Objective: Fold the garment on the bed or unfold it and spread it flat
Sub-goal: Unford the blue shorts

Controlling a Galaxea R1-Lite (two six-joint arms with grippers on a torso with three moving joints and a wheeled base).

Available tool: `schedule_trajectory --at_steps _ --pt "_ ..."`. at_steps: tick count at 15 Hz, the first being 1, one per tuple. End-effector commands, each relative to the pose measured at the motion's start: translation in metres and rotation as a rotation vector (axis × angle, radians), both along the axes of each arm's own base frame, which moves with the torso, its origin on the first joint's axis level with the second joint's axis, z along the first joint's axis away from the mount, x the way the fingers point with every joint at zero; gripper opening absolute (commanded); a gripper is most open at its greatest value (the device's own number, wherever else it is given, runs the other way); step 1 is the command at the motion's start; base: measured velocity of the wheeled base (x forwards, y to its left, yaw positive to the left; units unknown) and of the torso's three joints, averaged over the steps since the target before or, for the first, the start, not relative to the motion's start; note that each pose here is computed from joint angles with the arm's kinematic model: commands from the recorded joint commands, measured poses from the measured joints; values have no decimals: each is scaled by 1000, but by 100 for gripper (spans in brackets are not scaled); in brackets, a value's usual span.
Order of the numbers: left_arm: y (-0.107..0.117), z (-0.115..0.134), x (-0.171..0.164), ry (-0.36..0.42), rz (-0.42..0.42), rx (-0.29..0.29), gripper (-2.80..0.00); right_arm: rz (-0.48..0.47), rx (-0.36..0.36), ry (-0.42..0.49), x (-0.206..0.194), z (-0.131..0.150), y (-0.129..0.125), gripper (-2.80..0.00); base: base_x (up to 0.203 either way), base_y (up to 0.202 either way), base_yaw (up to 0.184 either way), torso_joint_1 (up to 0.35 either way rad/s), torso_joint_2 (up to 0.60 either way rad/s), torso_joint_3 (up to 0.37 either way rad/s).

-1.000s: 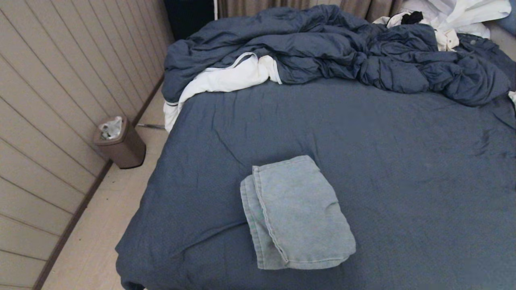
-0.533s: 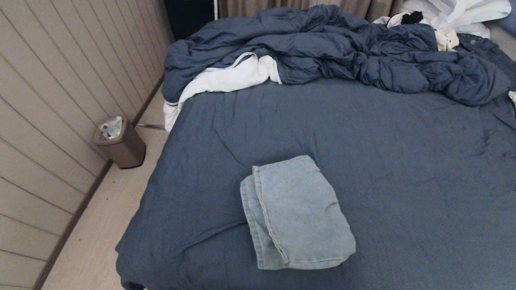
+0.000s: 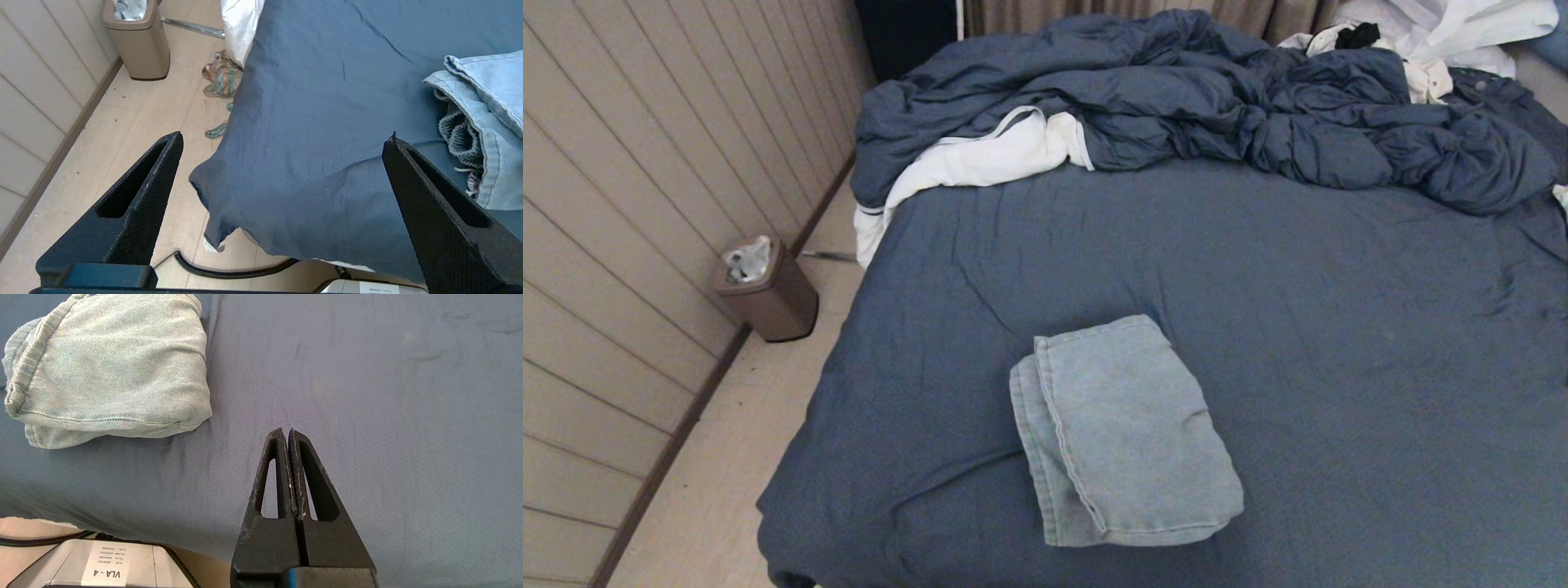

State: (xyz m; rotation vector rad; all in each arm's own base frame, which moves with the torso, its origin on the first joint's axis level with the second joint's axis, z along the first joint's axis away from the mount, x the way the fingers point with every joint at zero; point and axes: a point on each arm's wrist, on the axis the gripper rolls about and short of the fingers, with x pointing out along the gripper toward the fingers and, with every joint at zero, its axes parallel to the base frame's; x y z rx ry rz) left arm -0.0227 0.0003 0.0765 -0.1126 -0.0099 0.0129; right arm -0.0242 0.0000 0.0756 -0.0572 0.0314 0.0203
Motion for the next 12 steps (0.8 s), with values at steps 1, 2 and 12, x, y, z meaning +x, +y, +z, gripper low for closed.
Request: schedule_trajectory --at_steps 1,2,12 --pt "0 0 0 2 0 -1 0 4 -9 0 0 1 0 -280 0 0 0 0 0 0" --pt "0 0 0 2 0 -1 0 4 -9 0 0 1 0 -280 0 0 0 0 0 0" --pt "0 0 0 2 0 -1 0 5 2 -5 0 0 0 -280 0 0 0 0 0 0"
